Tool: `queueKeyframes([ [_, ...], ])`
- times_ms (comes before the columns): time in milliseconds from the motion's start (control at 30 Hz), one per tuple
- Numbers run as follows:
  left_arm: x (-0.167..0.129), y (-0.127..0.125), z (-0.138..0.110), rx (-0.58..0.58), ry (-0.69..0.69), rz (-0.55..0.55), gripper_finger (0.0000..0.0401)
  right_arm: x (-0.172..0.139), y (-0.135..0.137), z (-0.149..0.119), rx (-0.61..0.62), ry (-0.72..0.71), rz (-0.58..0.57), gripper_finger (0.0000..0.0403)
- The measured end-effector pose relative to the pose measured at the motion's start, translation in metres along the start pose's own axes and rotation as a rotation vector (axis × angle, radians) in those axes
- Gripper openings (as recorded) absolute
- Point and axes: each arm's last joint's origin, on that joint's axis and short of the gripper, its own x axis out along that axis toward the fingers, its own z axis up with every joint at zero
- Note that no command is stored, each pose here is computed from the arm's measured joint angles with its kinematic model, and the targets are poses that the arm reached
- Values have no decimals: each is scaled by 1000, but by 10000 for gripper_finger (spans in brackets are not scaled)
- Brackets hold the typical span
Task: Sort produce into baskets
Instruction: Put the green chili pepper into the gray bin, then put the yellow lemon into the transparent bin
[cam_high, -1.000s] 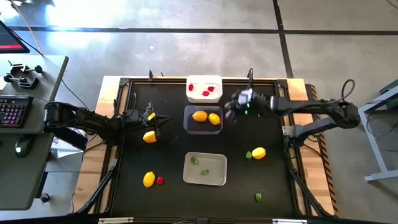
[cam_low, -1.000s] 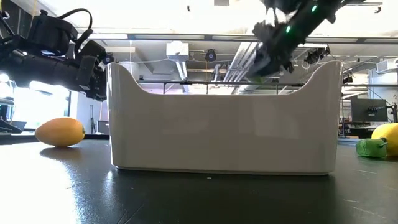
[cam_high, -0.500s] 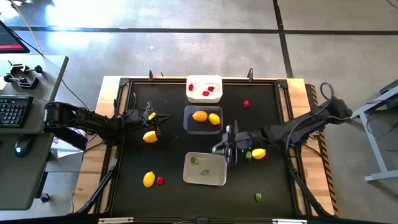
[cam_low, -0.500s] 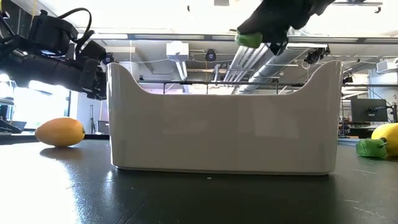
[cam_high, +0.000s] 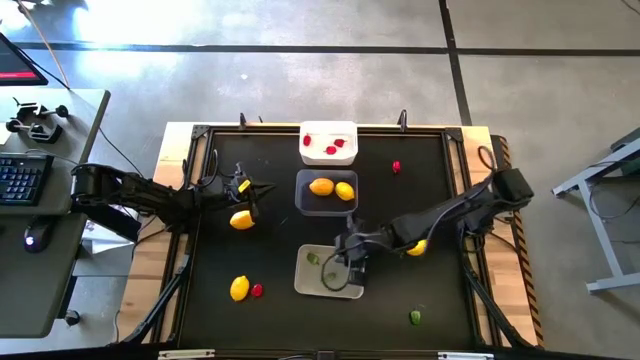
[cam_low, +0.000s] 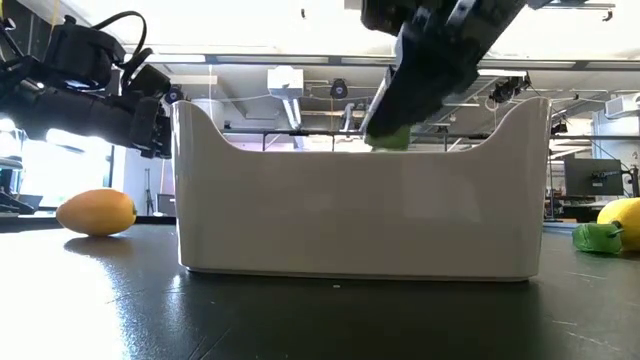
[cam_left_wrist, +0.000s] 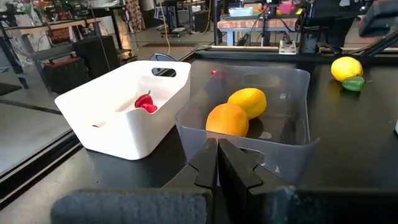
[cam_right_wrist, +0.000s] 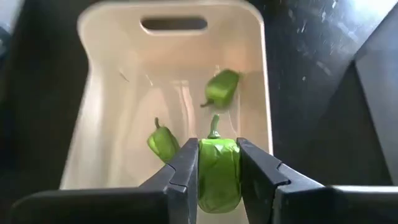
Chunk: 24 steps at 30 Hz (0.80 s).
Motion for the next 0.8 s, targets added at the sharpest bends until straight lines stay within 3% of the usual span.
queueKeyframes([
  [333,2,0,4,21,-21,1,0,20,4,1,-4,74,4,118],
  [800,2,0,5,46,-24,2,0,13,9,12,-5,80,25,202],
])
